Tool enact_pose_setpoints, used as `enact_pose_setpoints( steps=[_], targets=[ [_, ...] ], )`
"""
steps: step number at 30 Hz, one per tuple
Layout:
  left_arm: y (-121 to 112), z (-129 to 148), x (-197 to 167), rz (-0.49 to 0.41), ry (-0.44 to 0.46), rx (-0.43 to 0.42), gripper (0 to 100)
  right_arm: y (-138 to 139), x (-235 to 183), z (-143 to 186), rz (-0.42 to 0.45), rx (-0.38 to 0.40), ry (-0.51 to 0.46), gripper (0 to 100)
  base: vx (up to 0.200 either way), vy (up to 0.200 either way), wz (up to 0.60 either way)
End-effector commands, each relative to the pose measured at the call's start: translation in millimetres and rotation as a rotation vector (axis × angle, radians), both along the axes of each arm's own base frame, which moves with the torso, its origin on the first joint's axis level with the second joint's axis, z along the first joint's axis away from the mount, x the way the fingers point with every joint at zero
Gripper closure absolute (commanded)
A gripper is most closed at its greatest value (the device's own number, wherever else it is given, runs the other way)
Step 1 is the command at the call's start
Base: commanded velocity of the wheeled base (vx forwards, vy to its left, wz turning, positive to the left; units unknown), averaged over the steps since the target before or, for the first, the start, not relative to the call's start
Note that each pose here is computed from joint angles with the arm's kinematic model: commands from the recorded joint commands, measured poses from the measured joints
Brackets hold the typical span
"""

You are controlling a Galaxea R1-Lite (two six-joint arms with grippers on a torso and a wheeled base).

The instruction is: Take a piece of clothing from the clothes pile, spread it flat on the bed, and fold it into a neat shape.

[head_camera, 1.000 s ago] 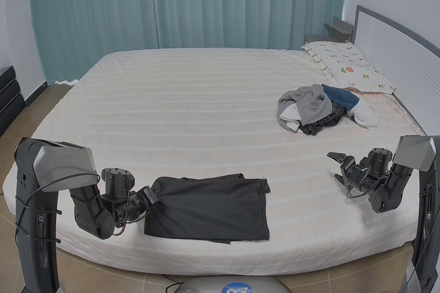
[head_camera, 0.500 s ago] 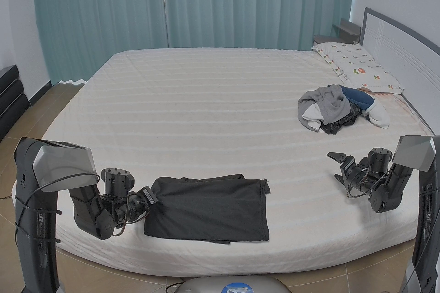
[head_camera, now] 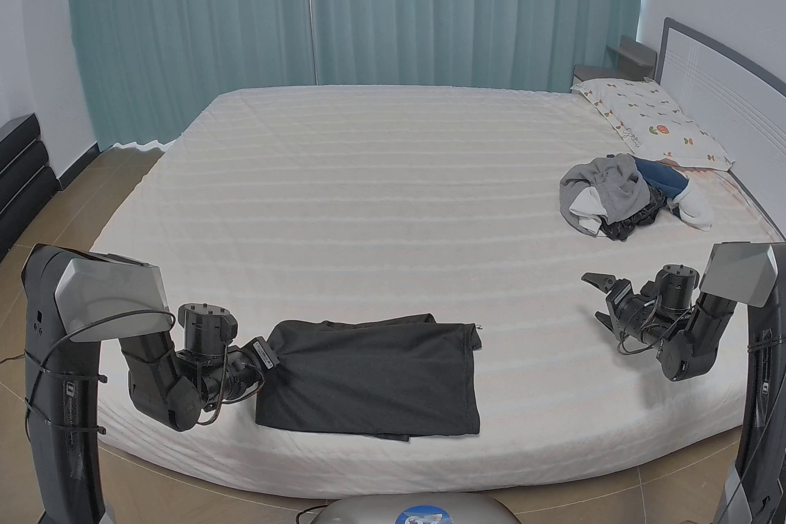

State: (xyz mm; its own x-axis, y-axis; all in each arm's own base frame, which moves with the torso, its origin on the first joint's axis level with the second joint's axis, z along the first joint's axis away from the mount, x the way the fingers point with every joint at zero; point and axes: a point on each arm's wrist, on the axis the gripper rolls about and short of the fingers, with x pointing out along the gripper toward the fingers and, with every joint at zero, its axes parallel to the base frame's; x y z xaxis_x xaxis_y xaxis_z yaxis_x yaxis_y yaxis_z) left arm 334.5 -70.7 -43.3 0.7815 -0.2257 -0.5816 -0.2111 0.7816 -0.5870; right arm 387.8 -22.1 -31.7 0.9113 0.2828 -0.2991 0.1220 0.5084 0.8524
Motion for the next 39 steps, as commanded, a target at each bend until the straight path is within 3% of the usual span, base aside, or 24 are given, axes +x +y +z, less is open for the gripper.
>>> enact_pose_setpoints(
  steps=[1,12,19,22,26,32,35,39],
  targets=[
    [-1,0,-2,0.000,0.006,-0.006,0,0,0,0,-0.001,0.000,0.000,0,0.000,0.000,0.00],
    [9,14,-1,0.052,-0.019,-0.044,0,-1,-4,5,-0.009,-0.004,0.000,0,0.000,0.000,0.00],
    [40,51,4,0.140,-0.105,-0.152,0,1,-18,47,0.000,-0.035,-0.089,0,0.000,0.000,0.00],
    [47,61,4,0.142,-0.141,-0.140,0,2,-43,60,0.017,-0.117,-0.089,0,0.000,0.000,0.00],
    [49,67,-8,0.146,-0.163,-0.041,0,0,-85,77,0.027,-0.284,-0.123,0,0.000,0.000,0.00],
    [55,108,-54,0.137,-0.326,0.054,0,10,-156,113,0.030,-0.533,-0.237,0,0.000,0.000,0.00],
    [58,130,-89,0.143,-0.418,0.118,0,18,-197,134,0.025,-0.608,-0.323,0,0.000,0.000,0.00],
    [61,164,-143,0.182,-0.590,0.121,0,18,-229,170,-0.089,-0.650,-0.459,0,0.000,0.000,0.00]
  ],
)
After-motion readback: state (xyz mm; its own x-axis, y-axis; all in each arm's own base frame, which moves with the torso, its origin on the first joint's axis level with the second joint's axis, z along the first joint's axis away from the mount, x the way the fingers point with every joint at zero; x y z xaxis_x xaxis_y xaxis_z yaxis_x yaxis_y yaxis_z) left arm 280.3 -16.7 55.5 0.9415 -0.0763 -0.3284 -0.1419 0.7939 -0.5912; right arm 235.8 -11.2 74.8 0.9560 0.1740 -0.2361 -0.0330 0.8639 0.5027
